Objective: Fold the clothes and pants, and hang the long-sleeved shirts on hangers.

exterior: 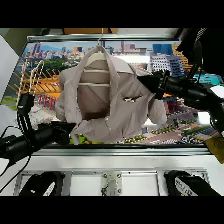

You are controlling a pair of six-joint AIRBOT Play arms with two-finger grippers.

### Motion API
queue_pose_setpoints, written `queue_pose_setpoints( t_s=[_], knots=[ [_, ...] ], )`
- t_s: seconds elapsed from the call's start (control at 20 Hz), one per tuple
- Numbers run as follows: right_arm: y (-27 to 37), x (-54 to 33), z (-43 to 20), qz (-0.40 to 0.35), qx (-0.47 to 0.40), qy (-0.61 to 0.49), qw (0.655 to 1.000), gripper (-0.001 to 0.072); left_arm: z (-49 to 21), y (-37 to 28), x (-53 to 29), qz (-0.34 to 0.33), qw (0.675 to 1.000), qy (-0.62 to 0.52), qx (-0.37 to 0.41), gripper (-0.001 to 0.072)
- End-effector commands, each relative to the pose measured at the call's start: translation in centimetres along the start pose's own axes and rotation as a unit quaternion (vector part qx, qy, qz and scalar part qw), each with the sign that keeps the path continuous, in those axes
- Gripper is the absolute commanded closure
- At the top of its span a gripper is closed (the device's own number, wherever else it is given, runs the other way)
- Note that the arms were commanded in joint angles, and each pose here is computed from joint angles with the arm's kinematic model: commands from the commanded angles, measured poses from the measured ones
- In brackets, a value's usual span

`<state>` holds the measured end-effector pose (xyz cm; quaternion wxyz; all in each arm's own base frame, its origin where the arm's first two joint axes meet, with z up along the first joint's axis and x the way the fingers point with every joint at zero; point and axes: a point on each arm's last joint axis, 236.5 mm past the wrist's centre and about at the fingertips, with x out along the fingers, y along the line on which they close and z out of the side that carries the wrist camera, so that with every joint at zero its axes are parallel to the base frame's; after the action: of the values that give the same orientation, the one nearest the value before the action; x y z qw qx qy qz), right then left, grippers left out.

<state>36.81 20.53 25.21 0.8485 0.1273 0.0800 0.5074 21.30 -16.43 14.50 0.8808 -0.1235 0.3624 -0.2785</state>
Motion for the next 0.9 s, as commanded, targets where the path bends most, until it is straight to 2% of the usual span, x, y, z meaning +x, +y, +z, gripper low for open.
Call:
queue_pose_setpoints(
  t_s=[0.0, 0.05, 0.3, 0.45, 0.65, 0.85],
  knots=[
    [1.0, -0.2, 1.8, -0.007, -0.004, -0.025, 1.000, 0.0708, 1.2, -2.2, -0.2, -0.034, 0.998, -0.044, 0.012, 0.0217],
    [1.3, -0.3, 2.2, -0.008, -0.009, -0.027, 1.000, 0.0708, 1.7, -2.1, -0.3, -0.027, 0.999, -0.043, 0.015, 0.0193],
    [2.5, -1.2, 3.7, -0.019, -0.035, -0.042, 0.998, 0.0708, 8.1, 0.2, -1.1, 0.051, 0.996, -0.069, 0.039, 0.0192],
    [2.7, -1.6, 4.0, -0.033, -0.055, -0.039, 0.997, 0.0708, 11.9, 1.3, -0.1, 0.072, 0.994, -0.080, 0.028, 0.0193],
    [-0.7, -4.4, 7.3, -0.175, -0.122, -0.067, 0.975, 0.0708, 15.1, 2.1, 1.9, 0.082, 0.994, -0.075, 0.019, 0.0193],
    [-4.8, -12.3, 11.8, -0.347, -0.156, -0.115, 0.918, 0.0708, 15.8, 2.0, 3.9, 0.078, 0.995, -0.062, 0.017, 0.0222]
  ],
)
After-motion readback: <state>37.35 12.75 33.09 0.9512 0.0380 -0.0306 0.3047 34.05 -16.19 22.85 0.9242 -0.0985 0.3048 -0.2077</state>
